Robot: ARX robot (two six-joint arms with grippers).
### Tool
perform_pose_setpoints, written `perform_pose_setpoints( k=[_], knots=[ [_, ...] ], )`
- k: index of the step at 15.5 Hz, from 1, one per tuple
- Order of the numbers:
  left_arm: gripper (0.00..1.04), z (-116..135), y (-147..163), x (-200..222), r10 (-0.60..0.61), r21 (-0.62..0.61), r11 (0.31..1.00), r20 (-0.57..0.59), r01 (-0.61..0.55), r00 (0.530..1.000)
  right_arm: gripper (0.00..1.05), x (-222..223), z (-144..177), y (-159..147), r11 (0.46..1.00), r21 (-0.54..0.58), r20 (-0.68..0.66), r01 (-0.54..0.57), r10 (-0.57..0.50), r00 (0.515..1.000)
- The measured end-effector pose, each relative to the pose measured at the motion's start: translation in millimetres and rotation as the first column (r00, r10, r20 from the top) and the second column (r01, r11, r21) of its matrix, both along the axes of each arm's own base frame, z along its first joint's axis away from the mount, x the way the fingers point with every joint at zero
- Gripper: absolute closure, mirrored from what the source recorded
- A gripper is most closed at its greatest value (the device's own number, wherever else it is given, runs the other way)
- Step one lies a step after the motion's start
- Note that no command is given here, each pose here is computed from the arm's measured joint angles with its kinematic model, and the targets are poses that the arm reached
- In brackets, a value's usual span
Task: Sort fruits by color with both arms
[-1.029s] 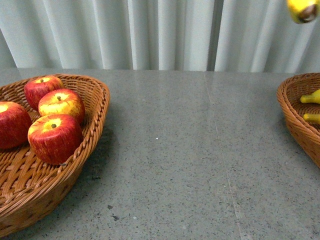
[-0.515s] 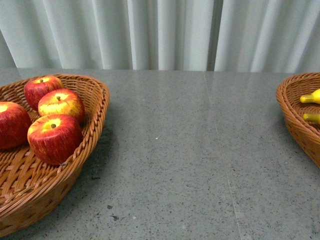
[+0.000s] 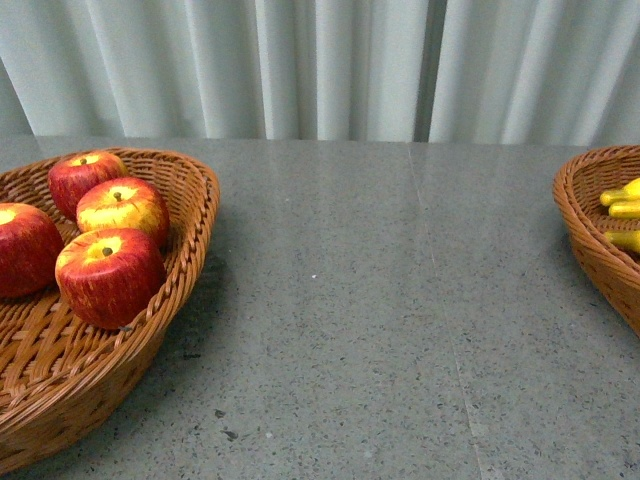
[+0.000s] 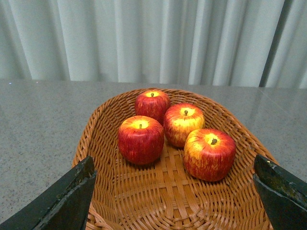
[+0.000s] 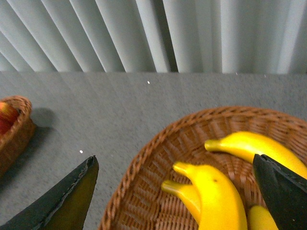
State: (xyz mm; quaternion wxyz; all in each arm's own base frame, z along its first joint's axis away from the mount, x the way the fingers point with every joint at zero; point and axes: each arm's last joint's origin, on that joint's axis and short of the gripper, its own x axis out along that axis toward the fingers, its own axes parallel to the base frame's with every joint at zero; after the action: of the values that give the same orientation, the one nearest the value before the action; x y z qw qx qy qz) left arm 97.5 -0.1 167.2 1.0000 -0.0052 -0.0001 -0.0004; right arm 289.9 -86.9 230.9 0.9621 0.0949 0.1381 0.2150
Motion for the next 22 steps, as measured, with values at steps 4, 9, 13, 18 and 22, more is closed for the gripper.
perform_pose_setpoints(
  k=[4,9,13,18,22],
  knots=[
    [0.07,0,0,0,0.000,0.000,1.000,0.000,0.000,1.000,0.07,-32,48,27,0.998,0.052,0.173,-0.018,0.009,0.985],
    [0.07,0,0,0,0.000,0.000,1.000,0.000,0.000,1.000,0.45,-133,23,71,0.925,-0.097,0.215,0.366,-0.340,0.916],
    [0.07,0,0,0,0.000,0.000,1.000,0.000,0.000,1.000,0.95,-177,-22,87,0.892,-0.115,0.298,0.437,-0.389,0.872],
    [0.07,0,0,0,0.000,0.000,1.000,0.000,0.000,1.000,1.03,-186,-41,87,0.890,-0.129,0.283,0.438,-0.390,0.876],
    [0.07,0,0,0,0.000,0.000,1.000,0.000,0.000,1.000,1.03,-192,-52,87,0.890,-0.121,0.298,0.439,-0.389,0.872]
  ],
)
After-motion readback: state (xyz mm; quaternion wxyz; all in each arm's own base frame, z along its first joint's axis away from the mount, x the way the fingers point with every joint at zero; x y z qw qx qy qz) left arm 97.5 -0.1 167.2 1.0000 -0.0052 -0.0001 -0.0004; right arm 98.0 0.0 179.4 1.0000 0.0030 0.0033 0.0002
